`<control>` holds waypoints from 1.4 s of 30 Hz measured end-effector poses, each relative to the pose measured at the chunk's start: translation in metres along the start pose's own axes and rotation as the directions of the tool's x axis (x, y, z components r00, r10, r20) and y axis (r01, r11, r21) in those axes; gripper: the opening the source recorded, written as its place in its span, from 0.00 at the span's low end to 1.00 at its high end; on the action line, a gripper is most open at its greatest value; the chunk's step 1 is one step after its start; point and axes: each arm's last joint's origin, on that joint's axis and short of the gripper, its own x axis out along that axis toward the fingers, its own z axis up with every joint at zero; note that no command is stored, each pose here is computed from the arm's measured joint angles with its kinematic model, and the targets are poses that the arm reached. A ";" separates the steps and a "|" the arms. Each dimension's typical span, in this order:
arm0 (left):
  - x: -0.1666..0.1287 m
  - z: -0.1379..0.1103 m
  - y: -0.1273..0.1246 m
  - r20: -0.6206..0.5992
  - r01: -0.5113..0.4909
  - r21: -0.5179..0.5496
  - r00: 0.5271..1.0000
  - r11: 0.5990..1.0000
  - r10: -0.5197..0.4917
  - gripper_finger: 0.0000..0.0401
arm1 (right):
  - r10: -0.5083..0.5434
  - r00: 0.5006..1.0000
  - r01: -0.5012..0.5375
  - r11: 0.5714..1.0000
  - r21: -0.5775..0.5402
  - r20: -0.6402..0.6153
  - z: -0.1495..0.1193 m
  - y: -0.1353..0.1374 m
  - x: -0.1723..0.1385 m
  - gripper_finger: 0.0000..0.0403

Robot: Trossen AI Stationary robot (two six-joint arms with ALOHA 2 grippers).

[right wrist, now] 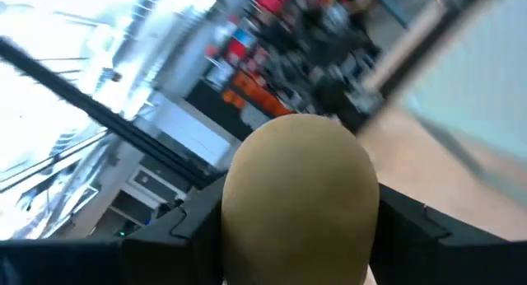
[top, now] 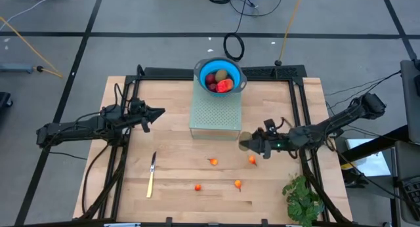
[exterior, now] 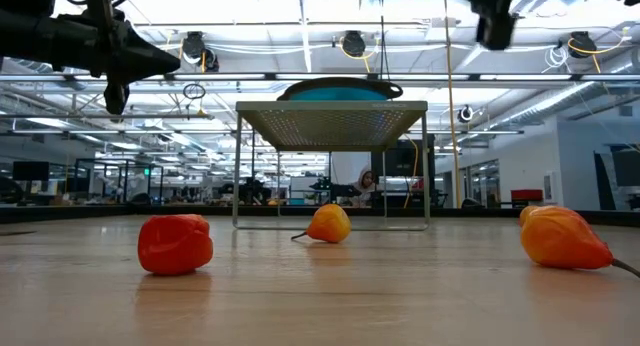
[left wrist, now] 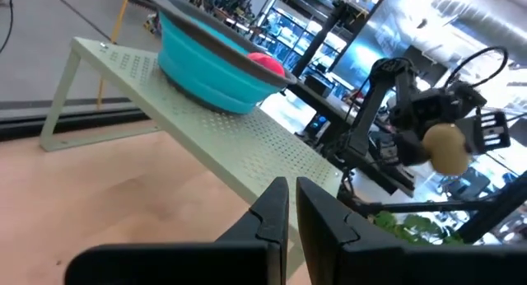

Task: Pick & Place Fruit
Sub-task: Put the brown kiwi into the blue strainer bowl on the shelf

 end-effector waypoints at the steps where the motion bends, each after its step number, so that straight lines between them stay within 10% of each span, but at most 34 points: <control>1: 0.000 0.000 0.000 0.002 0.001 -0.008 1.000 1.000 -0.001 0.06 | 0.020 1.000 -0.020 0.999 -0.038 0.020 0.002 0.002 0.000 0.53; 12: 0.000 0.004 -0.003 0.046 0.031 -0.022 0.998 0.999 -0.030 0.06 | 0.117 0.982 -0.022 0.853 -0.522 0.149 0.019 0.009 0.001 0.53; 25: 0.000 0.004 -0.003 0.046 0.032 -0.061 0.999 0.998 -0.029 0.06 | 0.089 0.978 0.137 0.401 -0.906 0.187 0.027 0.003 0.005 0.53; 42: 0.000 0.005 -0.003 0.051 0.028 -0.143 0.999 0.989 -0.020 0.06 | 0.049 0.939 0.343 -0.044 -0.938 0.340 0.061 -0.007 0.001 0.53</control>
